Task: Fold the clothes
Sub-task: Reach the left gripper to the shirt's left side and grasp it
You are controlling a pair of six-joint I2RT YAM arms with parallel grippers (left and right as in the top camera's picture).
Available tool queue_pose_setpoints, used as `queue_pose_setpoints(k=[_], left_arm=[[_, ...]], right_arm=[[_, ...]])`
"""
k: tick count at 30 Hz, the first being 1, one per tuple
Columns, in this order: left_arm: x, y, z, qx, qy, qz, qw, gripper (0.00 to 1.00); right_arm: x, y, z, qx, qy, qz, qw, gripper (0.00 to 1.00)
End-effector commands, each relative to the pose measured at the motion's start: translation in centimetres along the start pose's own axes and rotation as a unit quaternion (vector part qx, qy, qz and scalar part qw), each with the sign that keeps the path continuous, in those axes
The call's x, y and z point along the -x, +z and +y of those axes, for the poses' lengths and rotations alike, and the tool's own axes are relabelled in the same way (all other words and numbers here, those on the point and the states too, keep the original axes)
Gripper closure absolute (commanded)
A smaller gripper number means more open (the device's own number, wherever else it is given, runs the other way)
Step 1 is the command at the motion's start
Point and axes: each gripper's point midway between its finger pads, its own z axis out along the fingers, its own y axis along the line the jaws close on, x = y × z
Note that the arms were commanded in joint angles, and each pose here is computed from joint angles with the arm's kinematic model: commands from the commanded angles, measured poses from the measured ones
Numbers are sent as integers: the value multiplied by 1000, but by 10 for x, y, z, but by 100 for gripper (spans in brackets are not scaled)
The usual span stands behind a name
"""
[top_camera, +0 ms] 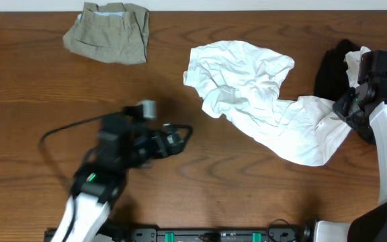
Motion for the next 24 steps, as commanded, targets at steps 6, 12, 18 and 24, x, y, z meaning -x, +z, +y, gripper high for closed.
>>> queue_pose_setpoints(k=[6,12,18,24], left_arm=[[-6,94,16,93,60,3,994,2],[3,136,38,118,67,-35,990,2],[17,158,58,137,60,-79,986,2],[29,169,60,141,120,-97,978,2]], right_arm=[[0,3,-2,-2,-16,5,1000,94],[0,3,-2,-2,-16,5,1000,94],[-1,3,-1,-1,-16,5,1000,94],[-3,3,1,7,-24,12,1000,94]])
